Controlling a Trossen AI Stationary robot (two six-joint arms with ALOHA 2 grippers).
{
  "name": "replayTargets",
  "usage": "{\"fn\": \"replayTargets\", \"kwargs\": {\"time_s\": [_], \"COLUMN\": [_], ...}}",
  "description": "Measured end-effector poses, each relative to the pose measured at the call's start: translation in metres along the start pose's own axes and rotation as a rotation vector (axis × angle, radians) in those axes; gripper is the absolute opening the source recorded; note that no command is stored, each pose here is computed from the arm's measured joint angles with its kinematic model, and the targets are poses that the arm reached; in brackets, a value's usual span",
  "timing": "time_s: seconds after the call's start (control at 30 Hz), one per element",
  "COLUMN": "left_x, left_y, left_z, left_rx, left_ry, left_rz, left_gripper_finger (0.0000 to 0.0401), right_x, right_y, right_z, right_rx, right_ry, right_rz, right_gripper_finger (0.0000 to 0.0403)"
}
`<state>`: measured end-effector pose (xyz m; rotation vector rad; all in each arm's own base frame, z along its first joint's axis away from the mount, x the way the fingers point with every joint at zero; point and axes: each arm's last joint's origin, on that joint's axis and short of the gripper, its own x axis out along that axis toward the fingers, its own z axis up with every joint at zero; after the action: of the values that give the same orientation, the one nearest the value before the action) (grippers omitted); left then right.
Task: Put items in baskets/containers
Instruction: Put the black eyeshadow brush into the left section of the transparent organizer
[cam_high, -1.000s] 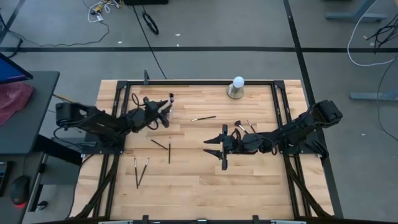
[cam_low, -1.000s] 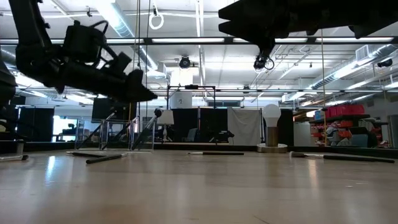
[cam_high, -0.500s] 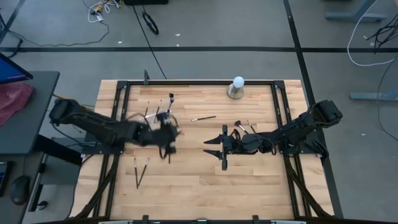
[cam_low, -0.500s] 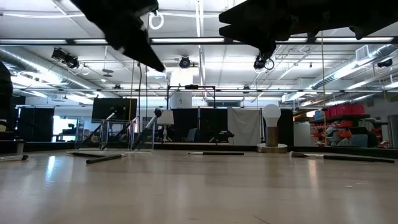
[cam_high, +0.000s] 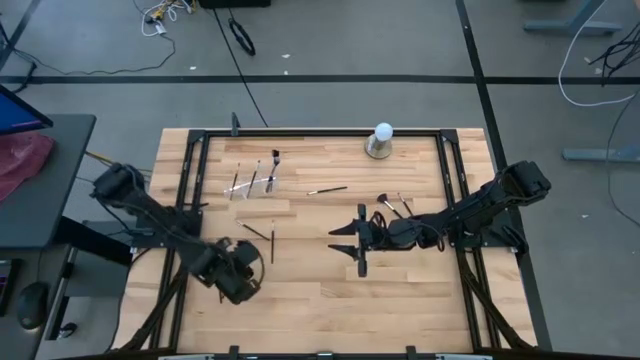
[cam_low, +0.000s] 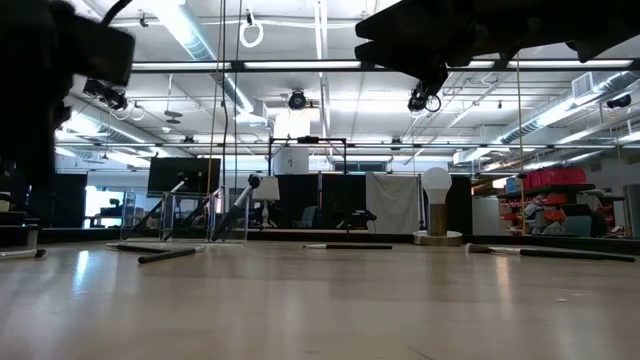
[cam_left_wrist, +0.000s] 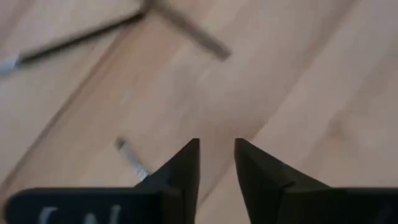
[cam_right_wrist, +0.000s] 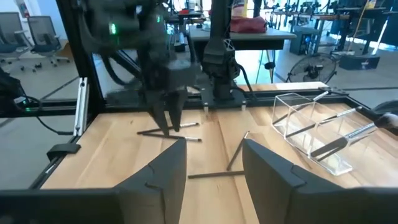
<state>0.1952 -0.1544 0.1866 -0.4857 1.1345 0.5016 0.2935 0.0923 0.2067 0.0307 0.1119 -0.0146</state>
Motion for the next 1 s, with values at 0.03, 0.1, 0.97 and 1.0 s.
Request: {"fn": "replayTargets", "kwargs": {"time_s": [0.03,0.1,0.97,1.0], "left_x": [0.002,0.006,0.057,0.058], "left_y": [0.001,0.004,0.004,0.004], "left_z": [-0.005,-0.014,-0.095,-0.097], "left_rx": [-0.028,-0.105,-0.133,-0.131], "left_ry": [0.007,0.011,-0.298,-0.311], "left_rz": [0.011,0.033,0.222,0.218], "left_gripper_finger": [0.0122,0.0149,0.0041,0.0027], "right_x": [0.0,0.0,0.0,0.0], "right_y": [0.0,0.0,0.0,0.0], "right_z": [0.0,0.0,0.005,0.005], "right_rx": [0.0,-0.003,0.01,0.01], "right_ry": [-0.002,-0.001,-0.046,-0.047], "right_rz": [0.0,0.0,-0.002,-0.002], "right_gripper_finger": [0.0158,0.0158,0.0158,0.0158]}}
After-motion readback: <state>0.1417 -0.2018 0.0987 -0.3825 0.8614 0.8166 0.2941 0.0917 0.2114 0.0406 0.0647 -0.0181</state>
